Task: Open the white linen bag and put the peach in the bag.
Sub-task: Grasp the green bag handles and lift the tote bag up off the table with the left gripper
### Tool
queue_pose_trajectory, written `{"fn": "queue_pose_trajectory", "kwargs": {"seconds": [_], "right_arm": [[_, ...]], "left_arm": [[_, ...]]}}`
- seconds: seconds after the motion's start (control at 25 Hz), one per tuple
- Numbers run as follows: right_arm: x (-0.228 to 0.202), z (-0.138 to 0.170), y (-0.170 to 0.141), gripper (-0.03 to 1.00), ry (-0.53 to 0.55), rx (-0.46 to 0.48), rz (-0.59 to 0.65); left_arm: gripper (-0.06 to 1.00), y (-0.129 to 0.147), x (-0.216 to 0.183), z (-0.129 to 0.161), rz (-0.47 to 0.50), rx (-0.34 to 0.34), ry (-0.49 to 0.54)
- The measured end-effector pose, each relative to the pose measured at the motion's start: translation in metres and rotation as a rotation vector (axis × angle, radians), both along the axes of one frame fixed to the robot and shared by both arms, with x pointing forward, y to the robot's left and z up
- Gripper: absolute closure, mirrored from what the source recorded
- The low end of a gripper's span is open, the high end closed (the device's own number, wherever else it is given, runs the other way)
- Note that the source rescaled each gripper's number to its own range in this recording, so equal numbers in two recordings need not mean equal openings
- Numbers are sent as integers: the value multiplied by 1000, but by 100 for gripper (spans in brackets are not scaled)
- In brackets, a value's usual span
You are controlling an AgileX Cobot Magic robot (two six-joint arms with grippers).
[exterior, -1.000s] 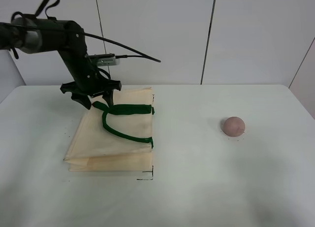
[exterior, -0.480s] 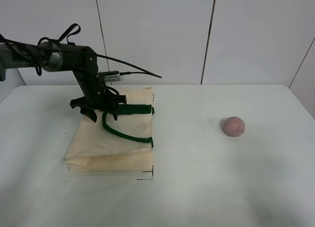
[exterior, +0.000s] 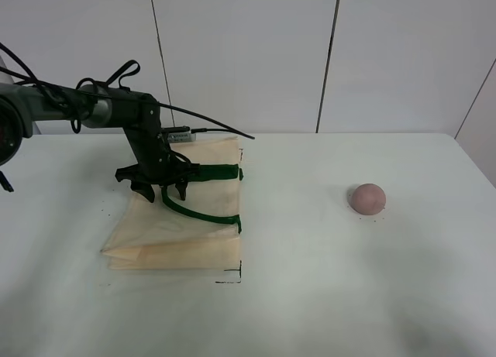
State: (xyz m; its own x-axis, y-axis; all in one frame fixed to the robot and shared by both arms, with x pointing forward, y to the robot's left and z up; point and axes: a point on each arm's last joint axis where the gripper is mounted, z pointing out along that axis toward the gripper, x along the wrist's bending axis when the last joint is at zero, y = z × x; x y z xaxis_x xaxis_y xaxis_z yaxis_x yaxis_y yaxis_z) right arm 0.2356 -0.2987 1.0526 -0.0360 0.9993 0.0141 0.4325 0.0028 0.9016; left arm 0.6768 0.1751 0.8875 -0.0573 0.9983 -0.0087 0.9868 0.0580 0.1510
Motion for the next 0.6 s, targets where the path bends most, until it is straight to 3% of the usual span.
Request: {"fn": "queue_pose_trajectory", "kwargs": {"seconds": [0.08,0.16,0.28,0.32,0.6], "right_arm": [[0,0,0,-3,0,0,0],[0,0,0,-3,0,0,0],[0,0,0,-3,0,0,0],[0,0,0,-3,0,0,0],[0,0,0,-3,0,0,0]], "left_arm": [[21,0,0,0,-2,3,-3],[40,0,1,1,-3,4,-4],[82,0,1,1,-3,2,-6],[92,-1,1,1,-1,0,-6],[94,0,2,17,14,17,24]]}}
